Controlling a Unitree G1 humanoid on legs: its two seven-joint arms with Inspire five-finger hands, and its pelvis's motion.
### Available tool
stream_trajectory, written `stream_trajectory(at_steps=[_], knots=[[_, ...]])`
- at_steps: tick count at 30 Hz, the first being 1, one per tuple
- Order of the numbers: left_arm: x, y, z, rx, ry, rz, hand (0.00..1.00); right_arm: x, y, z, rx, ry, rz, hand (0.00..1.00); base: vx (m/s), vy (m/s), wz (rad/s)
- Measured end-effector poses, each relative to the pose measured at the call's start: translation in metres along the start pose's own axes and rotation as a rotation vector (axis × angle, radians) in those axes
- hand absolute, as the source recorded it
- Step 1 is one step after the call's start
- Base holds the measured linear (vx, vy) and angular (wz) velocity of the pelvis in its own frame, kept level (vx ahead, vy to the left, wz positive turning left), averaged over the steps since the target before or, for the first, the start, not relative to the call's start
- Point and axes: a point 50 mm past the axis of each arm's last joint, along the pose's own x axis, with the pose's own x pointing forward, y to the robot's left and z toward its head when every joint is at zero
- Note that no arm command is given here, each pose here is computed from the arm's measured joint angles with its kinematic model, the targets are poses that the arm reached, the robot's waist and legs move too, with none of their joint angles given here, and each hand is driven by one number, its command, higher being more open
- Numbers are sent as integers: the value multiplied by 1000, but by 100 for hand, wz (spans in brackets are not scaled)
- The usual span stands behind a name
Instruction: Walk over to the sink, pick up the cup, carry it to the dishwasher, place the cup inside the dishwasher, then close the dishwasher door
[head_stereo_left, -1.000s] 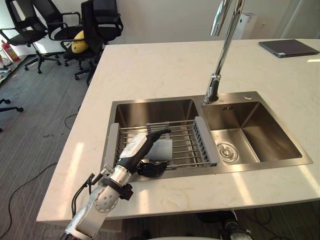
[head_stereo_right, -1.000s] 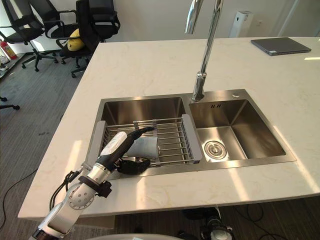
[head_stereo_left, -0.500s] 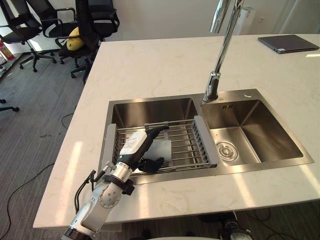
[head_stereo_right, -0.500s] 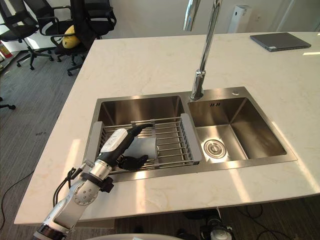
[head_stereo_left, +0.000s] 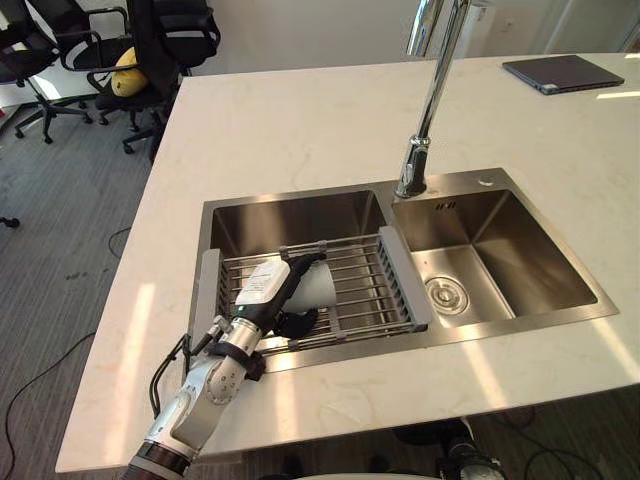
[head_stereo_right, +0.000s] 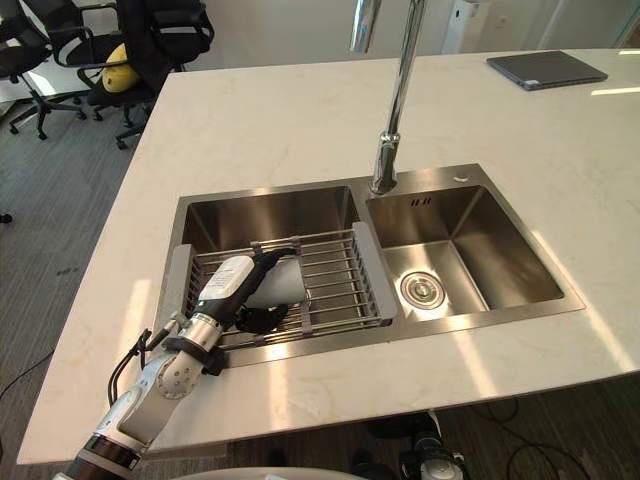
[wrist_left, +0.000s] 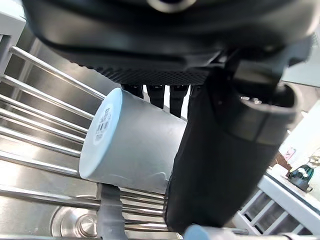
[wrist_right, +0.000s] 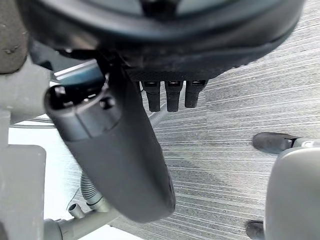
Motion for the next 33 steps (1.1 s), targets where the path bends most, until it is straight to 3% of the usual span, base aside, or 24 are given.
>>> stream_trajectory(at_steps=[6,7,27,33], knots=[[4,6,-9,54,21,-10,90,0,0,3,1,-11,3,90,0,0,0],[4,8,-11,56,35,-7,30,0,0,4,1,-17,3,90,-21,-9,-4],[8,16,-24,76,91,-11,30,1,1,6,2,-24,19,90,-6,-3,-1],[1,12,-11,-80,72,41,30,0,1,5,5,-19,15,90,0,0,0]])
